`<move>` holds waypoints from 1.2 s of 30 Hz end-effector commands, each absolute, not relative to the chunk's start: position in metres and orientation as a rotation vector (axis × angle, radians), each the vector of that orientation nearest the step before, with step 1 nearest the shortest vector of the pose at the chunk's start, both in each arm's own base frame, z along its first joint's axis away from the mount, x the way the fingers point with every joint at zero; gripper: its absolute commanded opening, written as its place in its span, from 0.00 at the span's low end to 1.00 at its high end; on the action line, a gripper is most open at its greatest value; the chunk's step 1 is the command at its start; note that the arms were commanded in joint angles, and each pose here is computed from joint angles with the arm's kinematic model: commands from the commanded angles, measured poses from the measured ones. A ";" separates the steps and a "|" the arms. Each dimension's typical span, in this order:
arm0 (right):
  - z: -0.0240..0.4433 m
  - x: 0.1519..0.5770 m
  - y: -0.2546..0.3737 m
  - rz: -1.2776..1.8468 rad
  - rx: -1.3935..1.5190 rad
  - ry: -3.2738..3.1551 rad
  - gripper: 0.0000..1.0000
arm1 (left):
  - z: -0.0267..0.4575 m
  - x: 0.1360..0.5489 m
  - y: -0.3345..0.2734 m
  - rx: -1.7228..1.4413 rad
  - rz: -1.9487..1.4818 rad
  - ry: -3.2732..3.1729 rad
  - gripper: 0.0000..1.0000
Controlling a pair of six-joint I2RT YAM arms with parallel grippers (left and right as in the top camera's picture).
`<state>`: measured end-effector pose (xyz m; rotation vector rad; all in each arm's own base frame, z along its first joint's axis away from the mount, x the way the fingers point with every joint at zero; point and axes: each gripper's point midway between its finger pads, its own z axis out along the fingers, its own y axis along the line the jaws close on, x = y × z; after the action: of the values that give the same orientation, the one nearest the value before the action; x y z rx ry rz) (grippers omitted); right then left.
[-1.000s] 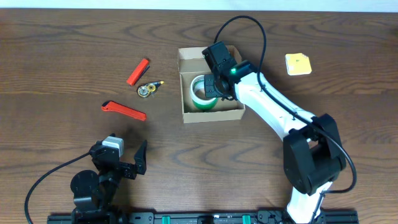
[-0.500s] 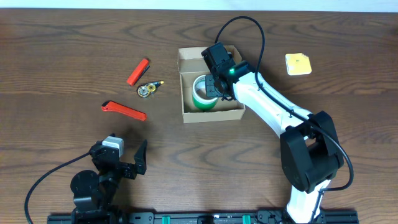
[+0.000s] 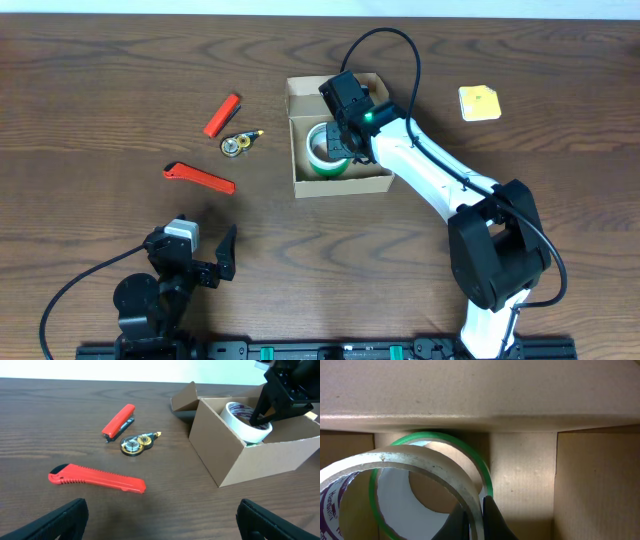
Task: Pack container
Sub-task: 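Carry white tape with right gripper and lower it into the box, then release white tape and move right gripper to the yellow notepad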
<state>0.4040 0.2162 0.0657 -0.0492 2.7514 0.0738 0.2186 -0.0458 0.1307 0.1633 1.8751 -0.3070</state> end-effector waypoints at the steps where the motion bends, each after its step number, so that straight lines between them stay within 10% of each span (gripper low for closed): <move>1: 0.064 0.401 0.219 0.070 -0.040 2.753 0.03 | 0.122 0.218 -0.048 0.157 -0.333 1.894 0.95; 7: 0.065 0.402 0.220 0.073 -0.040 2.750 0.35 | 0.122 0.218 -0.048 0.157 -0.333 1.894 0.95; 17: 0.083 0.400 0.230 0.177 -0.051 2.738 0.49 | 0.122 0.218 -0.048 0.157 -0.333 1.894 0.95; 23: 0.170 0.411 0.227 0.257 -0.089 2.557 0.54 | 0.122 0.218 -0.048 0.157 -0.333 1.894 0.95; 30: 0.253 0.430 0.142 0.130 -0.003 2.352 0.99 | 0.122 0.218 -0.048 0.157 -0.333 1.894 0.95; 36: 0.253 0.439 0.101 0.193 -0.039 2.373 0.99 | 0.122 0.218 -0.048 0.157 -0.333 1.894 0.95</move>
<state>0.4377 0.1042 0.2705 0.0463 2.3203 0.1698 0.2186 -0.0458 0.1307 0.1633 1.8751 -0.3070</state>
